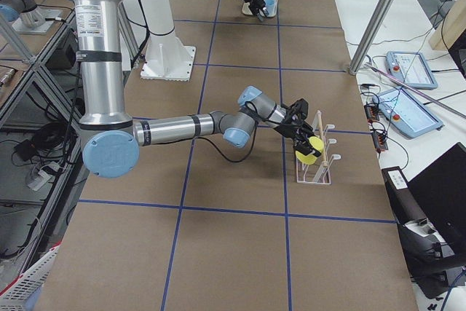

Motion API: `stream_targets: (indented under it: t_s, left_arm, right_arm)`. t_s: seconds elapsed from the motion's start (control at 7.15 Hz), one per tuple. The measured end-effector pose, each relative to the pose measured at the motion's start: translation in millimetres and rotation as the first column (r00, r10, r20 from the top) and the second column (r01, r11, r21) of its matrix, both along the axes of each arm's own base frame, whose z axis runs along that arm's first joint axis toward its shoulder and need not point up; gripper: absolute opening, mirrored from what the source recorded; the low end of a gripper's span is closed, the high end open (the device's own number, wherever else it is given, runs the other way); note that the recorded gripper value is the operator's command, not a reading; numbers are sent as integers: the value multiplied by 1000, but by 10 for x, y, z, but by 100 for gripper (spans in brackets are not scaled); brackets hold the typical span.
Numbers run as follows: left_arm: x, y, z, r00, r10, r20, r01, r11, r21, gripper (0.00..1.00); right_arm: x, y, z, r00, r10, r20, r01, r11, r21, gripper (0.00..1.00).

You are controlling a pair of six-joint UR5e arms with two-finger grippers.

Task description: Transfer IKEA cup to right arm and place on rack

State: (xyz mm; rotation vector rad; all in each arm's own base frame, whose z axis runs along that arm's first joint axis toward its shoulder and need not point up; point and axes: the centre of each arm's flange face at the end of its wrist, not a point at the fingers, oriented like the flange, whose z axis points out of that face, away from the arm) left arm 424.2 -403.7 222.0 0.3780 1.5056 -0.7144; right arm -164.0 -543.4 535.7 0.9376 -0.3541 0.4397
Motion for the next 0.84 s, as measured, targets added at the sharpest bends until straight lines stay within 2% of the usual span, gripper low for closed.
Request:
stream_targets:
  t_s: [0.14,0.28,0.42,0.84]
  left_arm:
    - [0,0,1,1000,0,1,0,1000,0,100]
    - [1,0,2,1000,0,1,0,1000,0,100]
    - [0,-1,2,1000,0,1,0,1000,-1,100]
    - [-4,-4,1,1000,-1,0,1,1000,0,100]
  right_arm:
    - [-2,-3,29,1000,0,-3,0,1000,-5,68]
    - [-4,-7,72,1000,0,-6,0,1000,-9,93]
    - [-3,-8,130,1000,1,-4,-1,1000,-5,98]
    - [26,-18,278,1000,5,14,-6,1000,19,98]
